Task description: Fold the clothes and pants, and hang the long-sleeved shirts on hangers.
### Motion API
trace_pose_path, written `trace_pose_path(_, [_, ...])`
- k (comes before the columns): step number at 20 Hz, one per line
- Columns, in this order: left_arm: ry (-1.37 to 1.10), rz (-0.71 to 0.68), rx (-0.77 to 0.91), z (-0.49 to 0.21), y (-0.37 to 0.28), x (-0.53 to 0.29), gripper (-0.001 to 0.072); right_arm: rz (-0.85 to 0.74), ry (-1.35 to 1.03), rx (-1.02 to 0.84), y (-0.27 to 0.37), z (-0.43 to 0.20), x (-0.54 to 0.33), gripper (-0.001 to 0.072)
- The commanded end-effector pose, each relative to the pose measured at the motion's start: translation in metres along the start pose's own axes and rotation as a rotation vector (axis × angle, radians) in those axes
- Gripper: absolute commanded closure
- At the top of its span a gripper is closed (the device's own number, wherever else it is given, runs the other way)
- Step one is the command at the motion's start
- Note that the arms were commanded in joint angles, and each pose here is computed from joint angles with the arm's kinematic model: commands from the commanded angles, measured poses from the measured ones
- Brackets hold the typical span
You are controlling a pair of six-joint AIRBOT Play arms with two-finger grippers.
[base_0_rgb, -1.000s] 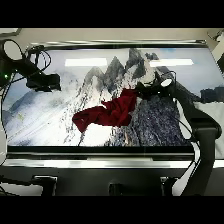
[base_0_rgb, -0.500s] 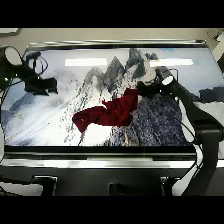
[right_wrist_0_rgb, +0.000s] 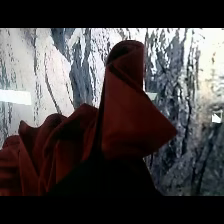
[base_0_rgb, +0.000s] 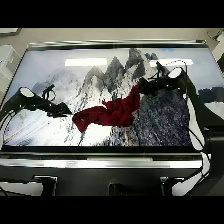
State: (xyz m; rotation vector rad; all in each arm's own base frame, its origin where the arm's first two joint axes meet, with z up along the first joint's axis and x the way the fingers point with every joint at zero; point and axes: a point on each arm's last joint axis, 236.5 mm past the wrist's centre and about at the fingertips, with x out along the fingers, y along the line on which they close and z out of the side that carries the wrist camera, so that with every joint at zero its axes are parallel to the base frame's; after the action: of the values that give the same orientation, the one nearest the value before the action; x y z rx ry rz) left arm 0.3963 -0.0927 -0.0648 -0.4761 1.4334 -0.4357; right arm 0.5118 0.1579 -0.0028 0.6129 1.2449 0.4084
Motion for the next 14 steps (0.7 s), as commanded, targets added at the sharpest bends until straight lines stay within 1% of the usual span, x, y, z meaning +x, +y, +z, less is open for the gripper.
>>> trace_pose_path(1, [-0.095, -0.090, 0.087, 0.016, -0.015, 0.008, 0.0249, -0.010, 0.053, -0.028, 0.006, -0.015, -0.013, 0.0680])
trace_pose_path(7, [-0.052, -0.147, 0.145, 0.006, -0.035, 0.022, 0.0250, -0.019, 0.042, -0.013, 0.011, -0.015, -0.022, 0.0680])
trace_pose_path(12, [0.007, -0.157, 0.119, -0.003, -0.028, 0.042, 0.0258, -0.017, 0.036, 0.005, 0.013, -0.014, -0.025, 0.0680])
trace_pose_path(13, [0.014, -0.158, 0.114, -0.004, -0.026, 0.045, 0.0292, -0.016, 0.028, 0.001, 0.015, -0.013, -0.028, 0.0680])
trace_pose_path(14, [0.015, -0.158, 0.114, -0.005, -0.027, 0.046, 0.0470, -0.015, 0.022, -0.004, 0.017, -0.013, -0.030, 0.0680])
